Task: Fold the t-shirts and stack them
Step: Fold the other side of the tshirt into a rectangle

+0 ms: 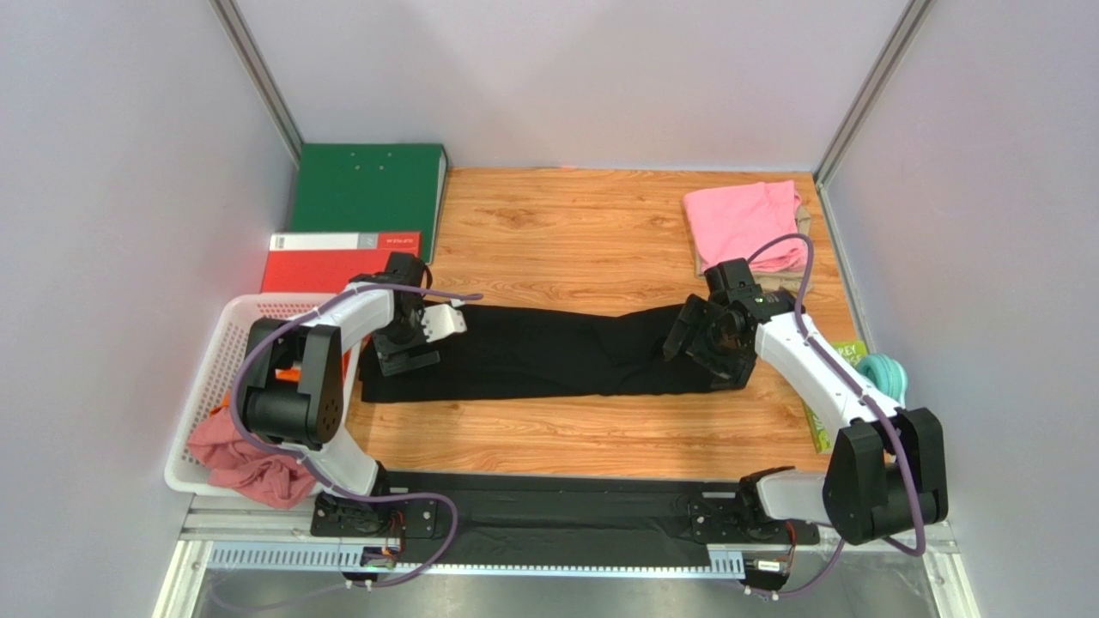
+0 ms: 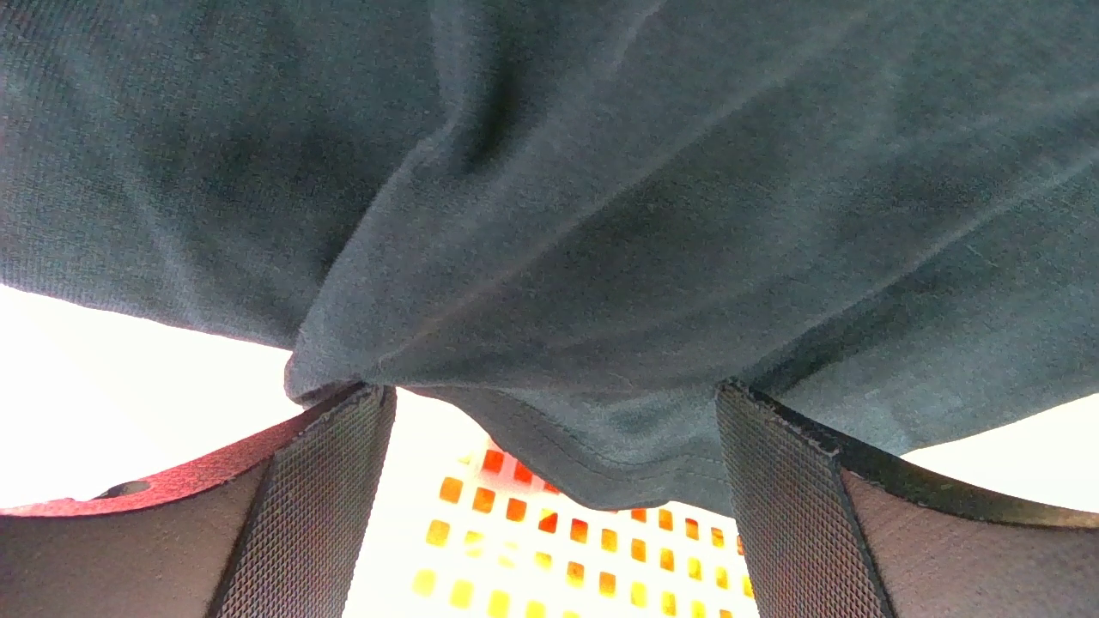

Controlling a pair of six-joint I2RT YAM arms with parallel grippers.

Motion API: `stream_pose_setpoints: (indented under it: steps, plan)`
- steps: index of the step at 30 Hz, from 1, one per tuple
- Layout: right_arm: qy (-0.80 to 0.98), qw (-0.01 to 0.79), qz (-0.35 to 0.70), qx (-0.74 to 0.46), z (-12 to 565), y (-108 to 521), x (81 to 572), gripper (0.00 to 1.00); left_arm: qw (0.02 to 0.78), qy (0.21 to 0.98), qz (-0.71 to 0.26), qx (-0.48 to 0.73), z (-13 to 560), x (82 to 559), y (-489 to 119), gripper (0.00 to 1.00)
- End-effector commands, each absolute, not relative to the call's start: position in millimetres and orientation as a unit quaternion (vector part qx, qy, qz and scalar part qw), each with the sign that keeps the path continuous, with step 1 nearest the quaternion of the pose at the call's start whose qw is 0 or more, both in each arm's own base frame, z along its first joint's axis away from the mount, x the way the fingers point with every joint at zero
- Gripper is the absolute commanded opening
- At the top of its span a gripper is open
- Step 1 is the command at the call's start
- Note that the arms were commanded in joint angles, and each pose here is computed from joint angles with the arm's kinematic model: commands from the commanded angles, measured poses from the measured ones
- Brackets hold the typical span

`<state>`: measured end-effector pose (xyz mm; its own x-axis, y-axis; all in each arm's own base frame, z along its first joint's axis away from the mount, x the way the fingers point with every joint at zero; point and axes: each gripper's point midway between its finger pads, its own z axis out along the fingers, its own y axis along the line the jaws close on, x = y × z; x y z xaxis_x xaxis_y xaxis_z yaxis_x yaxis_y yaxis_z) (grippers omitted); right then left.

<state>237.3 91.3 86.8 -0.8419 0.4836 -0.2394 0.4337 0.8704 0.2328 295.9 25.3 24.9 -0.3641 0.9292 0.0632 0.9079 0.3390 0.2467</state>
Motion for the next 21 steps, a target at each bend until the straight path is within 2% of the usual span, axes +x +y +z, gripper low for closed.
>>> stream_pose_setpoints:
  steps: [1,13,21]
  plan:
    - [0.951,0.157,0.088,0.253,85.1,92.2,246.1,1.0,0.049,0.816,0.106,0.566,33.6,288.7,23.1,0.99]
    - [0.944,0.187,0.078,0.26,86.0,95.2,300.2,1.0,0.052,0.814,0.101,0.57,35.5,285.5,21.6,0.99]
    - [0.949,0.139,0.046,0.278,35.6,84.3,283.3,1.0,0.051,0.811,0.106,0.574,37.7,287.8,23.1,0.99]
